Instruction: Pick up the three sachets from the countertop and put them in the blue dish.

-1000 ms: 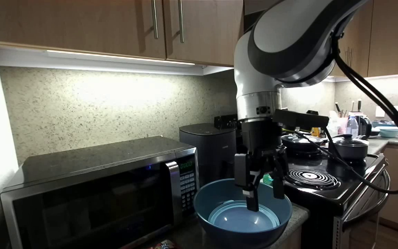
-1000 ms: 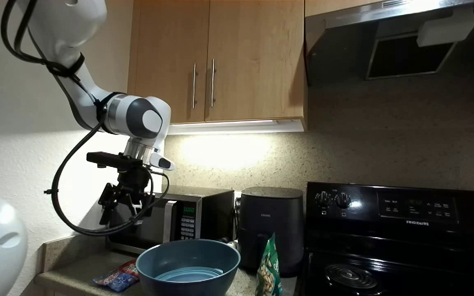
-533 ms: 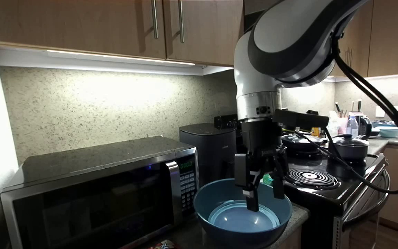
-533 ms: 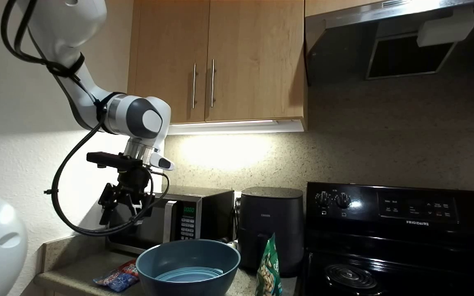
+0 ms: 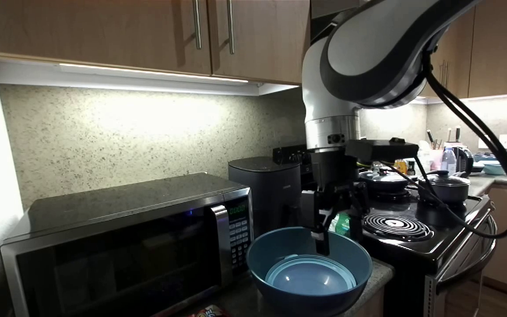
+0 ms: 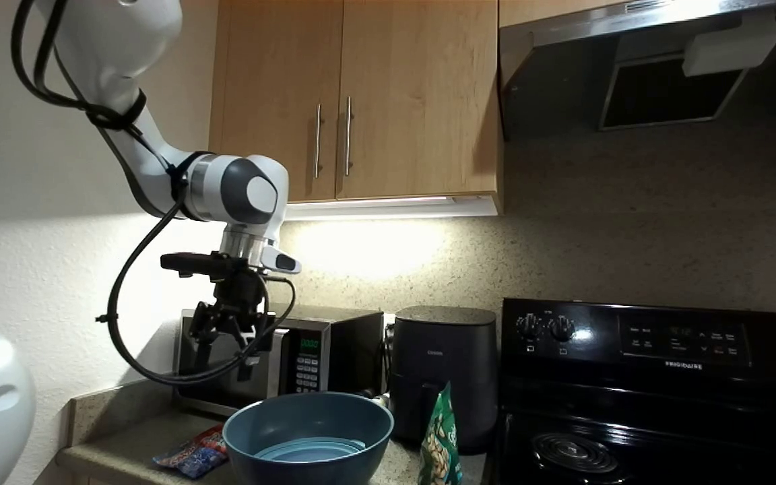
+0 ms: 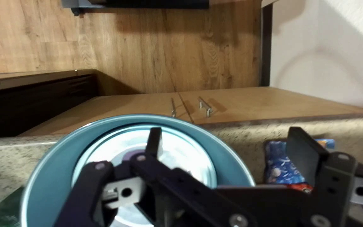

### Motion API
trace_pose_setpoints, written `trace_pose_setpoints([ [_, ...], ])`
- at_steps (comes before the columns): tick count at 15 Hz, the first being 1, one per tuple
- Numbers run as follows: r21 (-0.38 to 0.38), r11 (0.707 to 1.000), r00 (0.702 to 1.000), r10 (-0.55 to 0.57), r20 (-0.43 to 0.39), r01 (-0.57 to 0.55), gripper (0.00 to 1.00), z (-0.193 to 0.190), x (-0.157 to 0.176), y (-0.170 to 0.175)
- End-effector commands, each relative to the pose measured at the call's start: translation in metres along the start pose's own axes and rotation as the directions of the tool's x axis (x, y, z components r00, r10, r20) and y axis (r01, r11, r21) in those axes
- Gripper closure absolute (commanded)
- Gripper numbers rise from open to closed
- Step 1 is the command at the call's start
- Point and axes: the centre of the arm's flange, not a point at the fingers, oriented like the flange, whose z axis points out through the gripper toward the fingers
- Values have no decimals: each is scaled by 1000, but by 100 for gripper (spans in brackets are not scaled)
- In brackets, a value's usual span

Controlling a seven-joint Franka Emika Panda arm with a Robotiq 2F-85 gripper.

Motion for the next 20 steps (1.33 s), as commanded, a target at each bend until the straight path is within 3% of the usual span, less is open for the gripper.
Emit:
trace_pose_setpoints([
  [1,-104,986,986,121,-116,-133,0,-18,-1,46],
  [4,-135,958,952,221,-212,-253,0,-30,-6,68],
  [5,-112,977,977,163,-139,-179,0,-27,11,60],
  [10,-113,967,961,207,-181,-229,0,-35,2,67],
  [12,-105,973,971,188,-147,-205,0,-42,23,71],
  [16,-131,978,982,143,-125,-160,0,-47,46,109],
  [20,-158,951,961,246,-124,-264,0,-47,56,150],
])
